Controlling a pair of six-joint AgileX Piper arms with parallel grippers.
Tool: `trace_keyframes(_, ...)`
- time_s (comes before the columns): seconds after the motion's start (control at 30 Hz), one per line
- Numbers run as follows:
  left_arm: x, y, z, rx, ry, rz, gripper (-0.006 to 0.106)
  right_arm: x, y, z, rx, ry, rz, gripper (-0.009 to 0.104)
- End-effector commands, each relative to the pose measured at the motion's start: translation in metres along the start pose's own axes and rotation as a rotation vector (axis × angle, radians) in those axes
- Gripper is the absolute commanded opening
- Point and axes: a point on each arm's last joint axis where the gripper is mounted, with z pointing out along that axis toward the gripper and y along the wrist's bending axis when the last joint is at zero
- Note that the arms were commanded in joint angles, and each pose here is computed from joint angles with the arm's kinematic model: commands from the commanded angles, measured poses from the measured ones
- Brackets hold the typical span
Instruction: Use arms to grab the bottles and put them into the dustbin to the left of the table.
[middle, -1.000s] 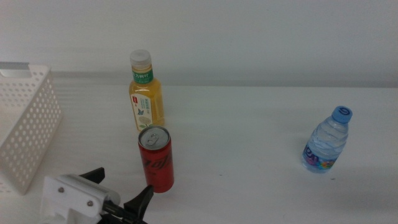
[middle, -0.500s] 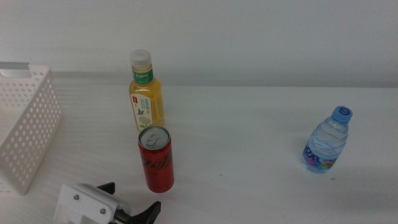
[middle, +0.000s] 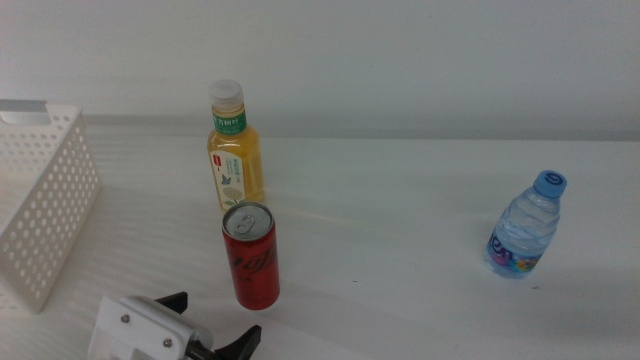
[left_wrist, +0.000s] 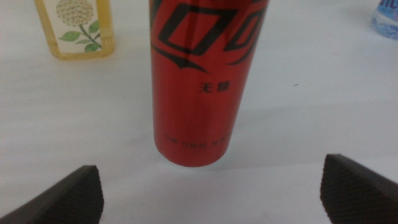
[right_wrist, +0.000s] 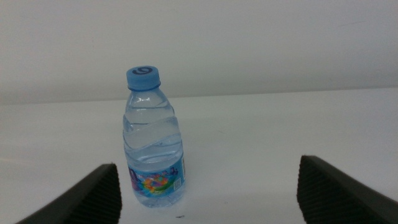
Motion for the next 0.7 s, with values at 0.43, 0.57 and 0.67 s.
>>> trace_keyframes(0.43, -0.031, -0.007, 0.039, -0.012, -0.096, -0.004, 0.094, 0.012, 0.0, 0.001, 0.007, 0.004, -0.008, 0.076)
trace_keyframes(0.57, -0.034, -0.008, 0.046, -0.012, -0.081, -0.007, 0.094, 0.012, 0.0, 0.001, 0.007, 0.004, -0.008, 0.076)
trace_keyframes(0.67, -0.035, -0.008, 0.048, -0.013, -0.072, -0.008, 0.094, 0.012, 0.0, 0.001, 0.007, 0.004, -0.008, 0.076)
